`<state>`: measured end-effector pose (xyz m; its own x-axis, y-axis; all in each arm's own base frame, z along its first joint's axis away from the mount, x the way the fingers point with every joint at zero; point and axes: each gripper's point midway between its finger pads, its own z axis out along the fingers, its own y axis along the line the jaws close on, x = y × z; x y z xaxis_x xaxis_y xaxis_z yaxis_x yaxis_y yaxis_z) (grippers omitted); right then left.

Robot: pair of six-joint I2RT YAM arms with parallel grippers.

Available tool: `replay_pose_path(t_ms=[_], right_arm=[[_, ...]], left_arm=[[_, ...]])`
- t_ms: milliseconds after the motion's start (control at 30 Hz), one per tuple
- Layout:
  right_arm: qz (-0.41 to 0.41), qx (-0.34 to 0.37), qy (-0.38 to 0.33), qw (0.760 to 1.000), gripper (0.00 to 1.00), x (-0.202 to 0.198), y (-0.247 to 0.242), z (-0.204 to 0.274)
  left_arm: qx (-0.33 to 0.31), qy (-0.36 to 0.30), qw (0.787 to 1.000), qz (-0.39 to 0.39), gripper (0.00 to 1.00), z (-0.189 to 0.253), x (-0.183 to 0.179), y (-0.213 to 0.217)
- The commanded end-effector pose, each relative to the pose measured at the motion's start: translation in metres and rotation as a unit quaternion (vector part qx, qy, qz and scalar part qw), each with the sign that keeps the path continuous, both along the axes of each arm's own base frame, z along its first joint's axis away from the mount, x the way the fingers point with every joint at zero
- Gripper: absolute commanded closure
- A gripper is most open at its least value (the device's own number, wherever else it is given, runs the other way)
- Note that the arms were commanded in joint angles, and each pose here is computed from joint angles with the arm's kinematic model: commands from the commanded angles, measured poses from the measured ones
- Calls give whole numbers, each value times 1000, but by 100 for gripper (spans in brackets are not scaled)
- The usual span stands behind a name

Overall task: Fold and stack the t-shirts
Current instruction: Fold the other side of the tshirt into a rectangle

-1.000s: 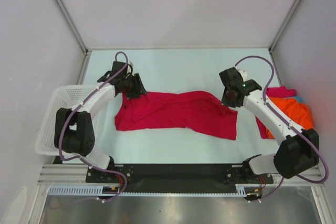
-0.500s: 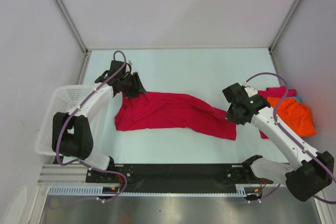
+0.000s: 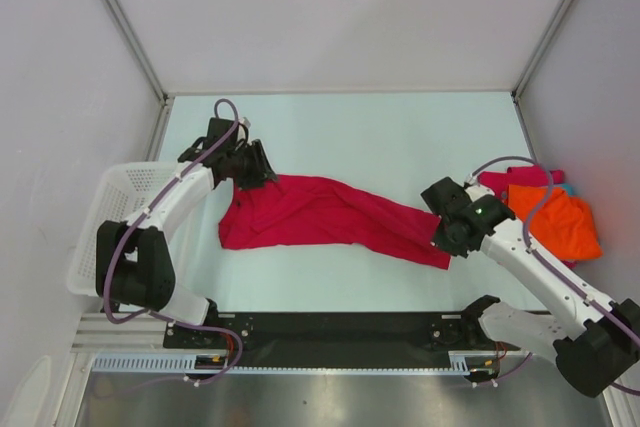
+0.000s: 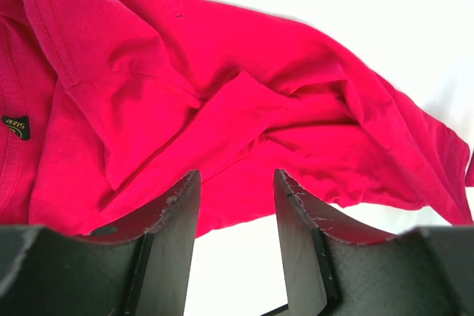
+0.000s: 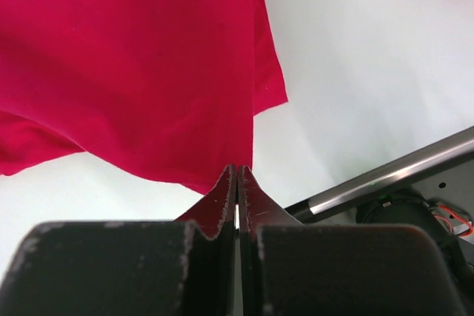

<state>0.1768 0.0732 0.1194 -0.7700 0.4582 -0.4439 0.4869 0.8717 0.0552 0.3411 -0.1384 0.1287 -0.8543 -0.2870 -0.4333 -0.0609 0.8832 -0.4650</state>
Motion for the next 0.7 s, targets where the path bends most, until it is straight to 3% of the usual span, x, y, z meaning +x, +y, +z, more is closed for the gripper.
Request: replay_pose_path(t_ms=[0, 467, 600, 667], right_arm=[[-24, -13, -3, 1000, 100, -12, -11, -1], [-37, -23, -4, 999, 100, -32, -18, -7], [-24, -25, 4, 999, 83, -27, -13, -11], [-23, -28, 8, 999, 70, -25, -11, -13]], left_arm=[[0, -23, 1000, -5, 51, 13, -3, 4], [-6, -22, 1000, -6, 51, 14, -4, 4], [-4, -18, 1000, -6, 51, 10, -6, 5], [-3, -18, 1000, -5, 51, 11, -5, 5]])
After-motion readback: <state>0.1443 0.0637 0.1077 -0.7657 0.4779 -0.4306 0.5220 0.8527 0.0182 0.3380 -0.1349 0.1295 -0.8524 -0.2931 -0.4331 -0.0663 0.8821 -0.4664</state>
